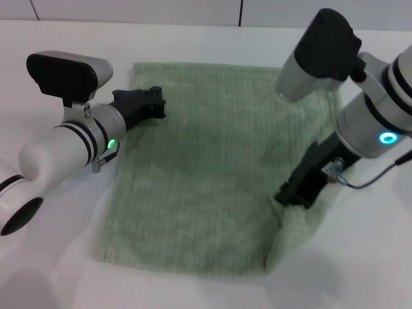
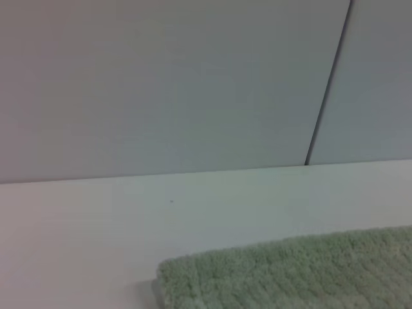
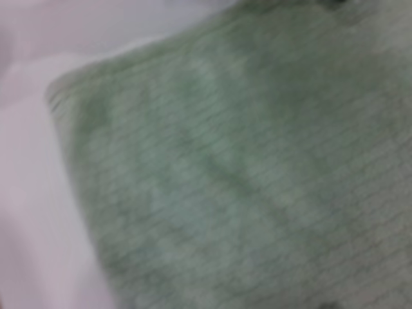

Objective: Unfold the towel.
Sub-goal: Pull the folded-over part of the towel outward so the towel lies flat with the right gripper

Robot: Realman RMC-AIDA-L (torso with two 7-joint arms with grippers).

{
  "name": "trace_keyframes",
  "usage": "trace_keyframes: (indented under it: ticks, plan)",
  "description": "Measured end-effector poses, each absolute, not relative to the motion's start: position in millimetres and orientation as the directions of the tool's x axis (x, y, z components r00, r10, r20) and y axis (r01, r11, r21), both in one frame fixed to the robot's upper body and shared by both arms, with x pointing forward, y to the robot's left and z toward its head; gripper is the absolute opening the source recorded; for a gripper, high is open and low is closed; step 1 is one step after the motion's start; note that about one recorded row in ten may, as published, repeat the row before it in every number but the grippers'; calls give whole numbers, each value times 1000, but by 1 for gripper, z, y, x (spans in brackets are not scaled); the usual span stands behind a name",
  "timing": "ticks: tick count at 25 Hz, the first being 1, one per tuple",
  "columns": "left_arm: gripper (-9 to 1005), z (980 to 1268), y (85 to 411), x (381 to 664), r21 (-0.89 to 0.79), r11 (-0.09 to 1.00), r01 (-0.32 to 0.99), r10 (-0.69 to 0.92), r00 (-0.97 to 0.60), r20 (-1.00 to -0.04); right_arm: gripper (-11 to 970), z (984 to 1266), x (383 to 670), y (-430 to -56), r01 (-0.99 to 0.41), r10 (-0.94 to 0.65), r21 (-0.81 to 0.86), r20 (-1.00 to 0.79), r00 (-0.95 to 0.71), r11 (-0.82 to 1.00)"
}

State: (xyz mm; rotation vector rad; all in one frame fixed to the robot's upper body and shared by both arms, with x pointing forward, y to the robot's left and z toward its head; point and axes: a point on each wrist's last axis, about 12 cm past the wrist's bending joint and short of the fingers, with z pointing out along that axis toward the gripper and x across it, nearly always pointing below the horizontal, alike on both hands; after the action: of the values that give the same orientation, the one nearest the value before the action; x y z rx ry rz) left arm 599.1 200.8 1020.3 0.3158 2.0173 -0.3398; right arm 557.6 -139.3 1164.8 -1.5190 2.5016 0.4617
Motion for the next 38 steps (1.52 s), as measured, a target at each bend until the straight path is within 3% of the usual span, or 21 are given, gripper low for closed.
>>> trace_keyframes:
  ticks: [9, 27, 38]
  plan:
    - [-2, 1021, 200, 599, -107, 925, 366, 72, -442, -894, 66, 1171, 529, -147, -912, -876, 175, -261, -406, 371]
    - [-2, 1022, 198, 599, -111, 923, 368, 69, -442, -894, 74, 1156, 531, -165, -899, -889, 152, -156, -432, 410]
    - [-2, 1024, 197, 600, -114, 923, 368, 64, -439, -896, 168, 1158, 537, -158, -909, -901, 152, -146, -408, 387]
